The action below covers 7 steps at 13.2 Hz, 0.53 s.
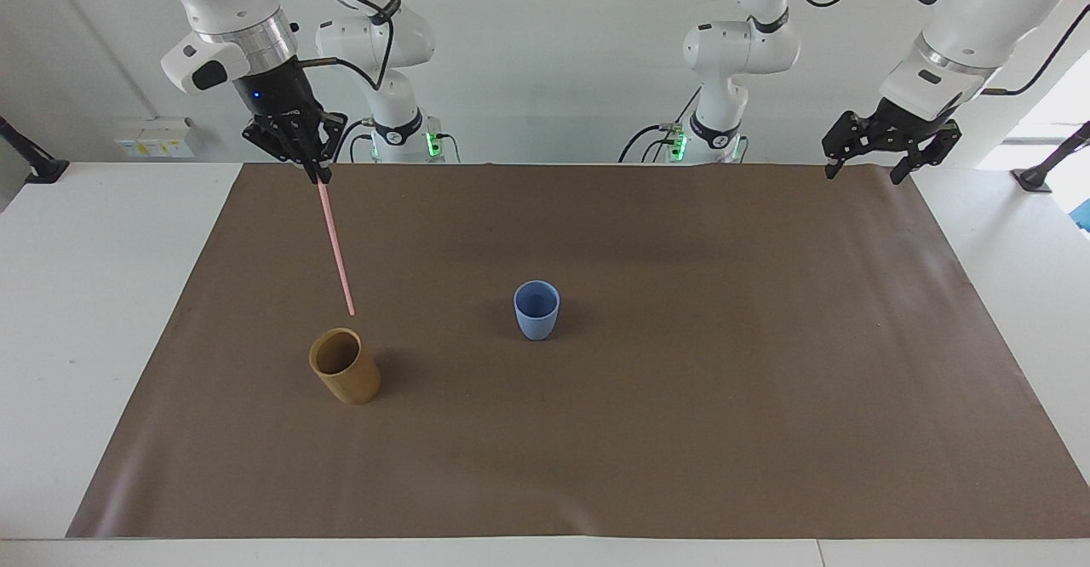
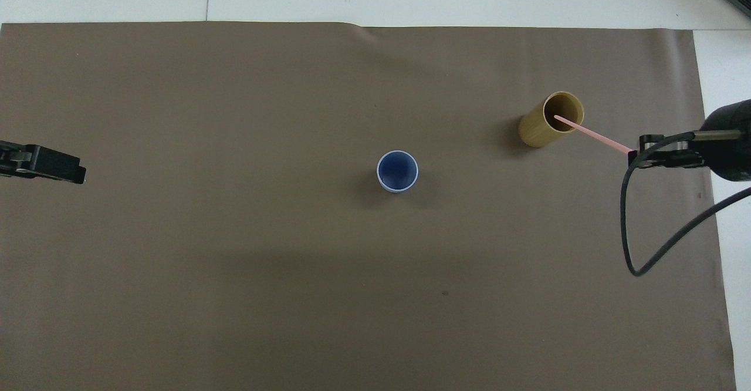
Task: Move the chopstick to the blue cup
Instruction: 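Pull the pink stick up out of the tan cup with the right gripper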
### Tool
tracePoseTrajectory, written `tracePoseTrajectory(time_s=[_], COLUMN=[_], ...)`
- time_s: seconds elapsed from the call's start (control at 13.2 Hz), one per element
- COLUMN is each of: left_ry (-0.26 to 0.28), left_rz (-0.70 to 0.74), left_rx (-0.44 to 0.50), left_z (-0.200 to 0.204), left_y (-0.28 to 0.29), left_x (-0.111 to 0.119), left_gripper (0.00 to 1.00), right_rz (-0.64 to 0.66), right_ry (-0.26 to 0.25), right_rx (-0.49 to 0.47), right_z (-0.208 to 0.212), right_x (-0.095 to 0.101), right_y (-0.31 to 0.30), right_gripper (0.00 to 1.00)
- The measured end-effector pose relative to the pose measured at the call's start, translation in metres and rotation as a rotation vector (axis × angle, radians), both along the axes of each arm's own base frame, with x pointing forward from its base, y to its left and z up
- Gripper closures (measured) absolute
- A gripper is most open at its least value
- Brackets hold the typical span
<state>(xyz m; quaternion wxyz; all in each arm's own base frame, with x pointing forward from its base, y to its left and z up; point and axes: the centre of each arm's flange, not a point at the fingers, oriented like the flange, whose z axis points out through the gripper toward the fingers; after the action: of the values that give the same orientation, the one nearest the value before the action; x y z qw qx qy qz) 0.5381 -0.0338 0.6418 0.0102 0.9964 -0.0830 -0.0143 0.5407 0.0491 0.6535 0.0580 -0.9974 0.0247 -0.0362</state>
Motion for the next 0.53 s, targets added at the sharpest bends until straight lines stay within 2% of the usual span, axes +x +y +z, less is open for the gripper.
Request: tracePoseTrajectory(time_s=[0.23, 0.38, 0.53], left_ry=[0.000, 0.001, 0.001], left_rz=[-0.008, -0.002, 0.003], left_rx=[-0.002, -0.002, -0.002], left_z=[0.000, 0.000, 0.000], left_y=[-0.004, -0.001, 0.001], left_x=[0.000, 0.000, 0.000], left_gripper=[0.00, 0.00, 0.00], right_rz=[-0.077, -0.107, -0.118], right_ry=[0.018, 0.003, -0.007], right_rx=[0.028, 0.039, 0.044], right_z=[0.000, 0.006, 0.011], right_x=[-0.004, -0.007, -0.008], right_y=[0.038, 0.071, 0.079], right_gripper=[0.92, 0.92, 0.92])
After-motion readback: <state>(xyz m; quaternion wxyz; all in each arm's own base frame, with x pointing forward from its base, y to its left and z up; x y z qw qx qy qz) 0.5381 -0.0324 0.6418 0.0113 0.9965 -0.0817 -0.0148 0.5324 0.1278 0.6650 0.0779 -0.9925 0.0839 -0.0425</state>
